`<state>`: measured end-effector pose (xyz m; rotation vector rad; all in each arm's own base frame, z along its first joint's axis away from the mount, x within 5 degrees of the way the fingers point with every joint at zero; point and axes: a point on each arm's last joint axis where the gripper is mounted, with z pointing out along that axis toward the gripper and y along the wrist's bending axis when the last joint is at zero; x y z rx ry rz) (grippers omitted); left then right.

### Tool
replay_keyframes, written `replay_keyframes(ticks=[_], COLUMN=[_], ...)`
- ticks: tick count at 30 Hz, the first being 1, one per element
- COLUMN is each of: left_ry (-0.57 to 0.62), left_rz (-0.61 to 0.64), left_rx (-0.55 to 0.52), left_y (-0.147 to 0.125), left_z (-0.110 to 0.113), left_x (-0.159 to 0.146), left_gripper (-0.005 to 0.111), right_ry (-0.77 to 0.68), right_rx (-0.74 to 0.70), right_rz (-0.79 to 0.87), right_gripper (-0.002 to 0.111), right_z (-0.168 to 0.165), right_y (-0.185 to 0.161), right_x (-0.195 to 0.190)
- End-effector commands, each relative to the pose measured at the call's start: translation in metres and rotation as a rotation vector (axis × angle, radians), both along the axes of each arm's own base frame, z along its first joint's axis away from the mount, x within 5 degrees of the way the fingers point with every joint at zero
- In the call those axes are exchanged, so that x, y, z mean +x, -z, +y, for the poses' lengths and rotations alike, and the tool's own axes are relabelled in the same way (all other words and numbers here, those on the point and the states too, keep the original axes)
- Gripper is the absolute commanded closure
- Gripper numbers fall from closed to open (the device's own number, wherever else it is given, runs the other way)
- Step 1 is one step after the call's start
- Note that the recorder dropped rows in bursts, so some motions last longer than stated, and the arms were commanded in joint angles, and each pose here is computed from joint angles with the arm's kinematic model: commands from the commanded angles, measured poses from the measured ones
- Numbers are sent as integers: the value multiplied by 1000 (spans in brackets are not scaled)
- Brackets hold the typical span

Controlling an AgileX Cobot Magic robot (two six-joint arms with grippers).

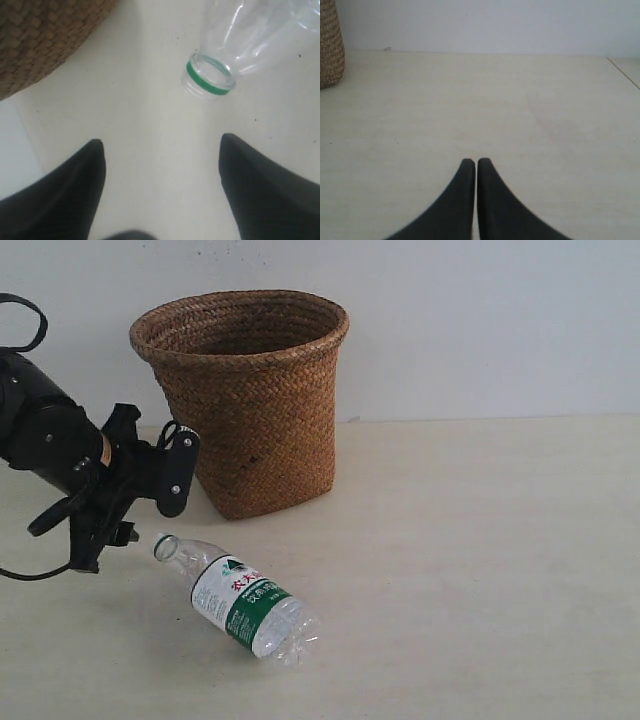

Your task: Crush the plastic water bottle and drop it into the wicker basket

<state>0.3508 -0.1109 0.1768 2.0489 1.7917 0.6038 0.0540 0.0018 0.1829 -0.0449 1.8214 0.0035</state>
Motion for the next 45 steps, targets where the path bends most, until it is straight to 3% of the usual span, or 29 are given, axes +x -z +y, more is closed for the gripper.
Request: replay_keyframes(ticks=[1,3,6,12,27,32,45], left_ry=[114,274,347,331,333,349,315], left_rz=[37,51,43,65,129,86,150], left_rx=[77,154,182,154,147,125,154], left_y=[13,22,25,29,53,54,56], left_z=[-5,-15,-18,-19,-21,-25,-20], left_x=[0,-1,0,-1,-1,3,-2], left_gripper=[47,48,48,56,56,57,103], right_ry=[-2,-2,-2,-2,-3,-2,-2], right_rx=[-3,-3,-3,-3,-5,-3,-3], right_rz=[-9,-9,-9,-9,-9,-9,-9], right_gripper=[108,108,108,108,108,108,108], right_z=[0,0,0,0,0,0,0], right_y=[-1,-1,-1,-1,-1,-1,-1], right_x=[0,0,0,0,0,0,0])
